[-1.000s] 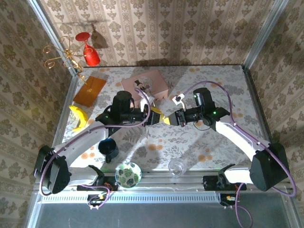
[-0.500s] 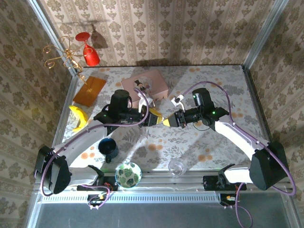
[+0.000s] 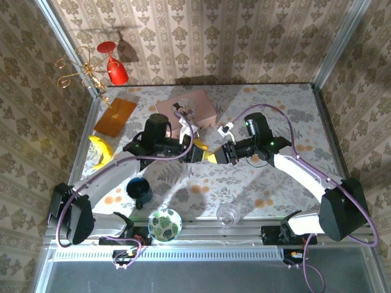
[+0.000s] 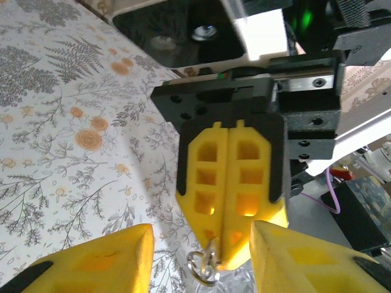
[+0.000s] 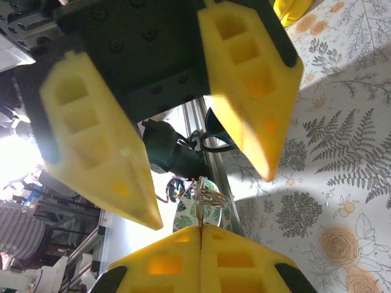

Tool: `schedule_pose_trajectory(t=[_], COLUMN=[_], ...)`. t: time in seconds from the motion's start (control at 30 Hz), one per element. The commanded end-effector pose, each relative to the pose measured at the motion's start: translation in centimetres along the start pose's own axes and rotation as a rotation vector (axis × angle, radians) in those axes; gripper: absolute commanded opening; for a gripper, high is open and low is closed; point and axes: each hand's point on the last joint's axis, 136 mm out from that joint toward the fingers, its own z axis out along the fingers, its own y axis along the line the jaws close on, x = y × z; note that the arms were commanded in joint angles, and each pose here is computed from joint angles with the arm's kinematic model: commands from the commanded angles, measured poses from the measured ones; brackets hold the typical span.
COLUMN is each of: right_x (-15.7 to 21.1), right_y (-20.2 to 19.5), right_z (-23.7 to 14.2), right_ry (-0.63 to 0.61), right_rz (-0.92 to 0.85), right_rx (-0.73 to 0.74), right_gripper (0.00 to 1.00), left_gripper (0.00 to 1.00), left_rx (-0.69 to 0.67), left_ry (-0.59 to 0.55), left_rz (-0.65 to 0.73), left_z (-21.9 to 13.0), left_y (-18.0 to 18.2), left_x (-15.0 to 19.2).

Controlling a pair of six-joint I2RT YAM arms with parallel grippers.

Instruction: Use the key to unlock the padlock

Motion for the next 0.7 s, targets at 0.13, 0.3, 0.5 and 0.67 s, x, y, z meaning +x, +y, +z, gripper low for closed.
schedule_pose_trajectory(t=[0.13, 0.3, 0.5, 0.67], right_x=[-0.6, -0.7, -0.8, -1.0], right_y=[1.3, 1.3, 1.3, 1.0], right_z=[0.0, 0.0, 0.0, -0.1], right_ry=[0.011, 0.009, 0.008, -0.003], right_rz=[-0.034, -0.037, -0.036, -0.042], right_rx=[-0.027, -0.023, -0.017, 0.018], right_gripper=[0.00, 0.00, 0.00, 0.00], left_gripper=[0.35, 0.26, 0.04, 0.00], left_rx=[0.031, 0.039, 0.039, 0.023], left_ry=[0.007, 0.017, 0.014, -0.029], left_rz=[0.030, 0.029, 0.023, 0.021], left_z=[-0.4, -0.3, -0.4, -1.0], left_y=[-0.5, -0.6, -0.5, -0.3], left_x=[-0.5, -0.2, -0.2, -1.1])
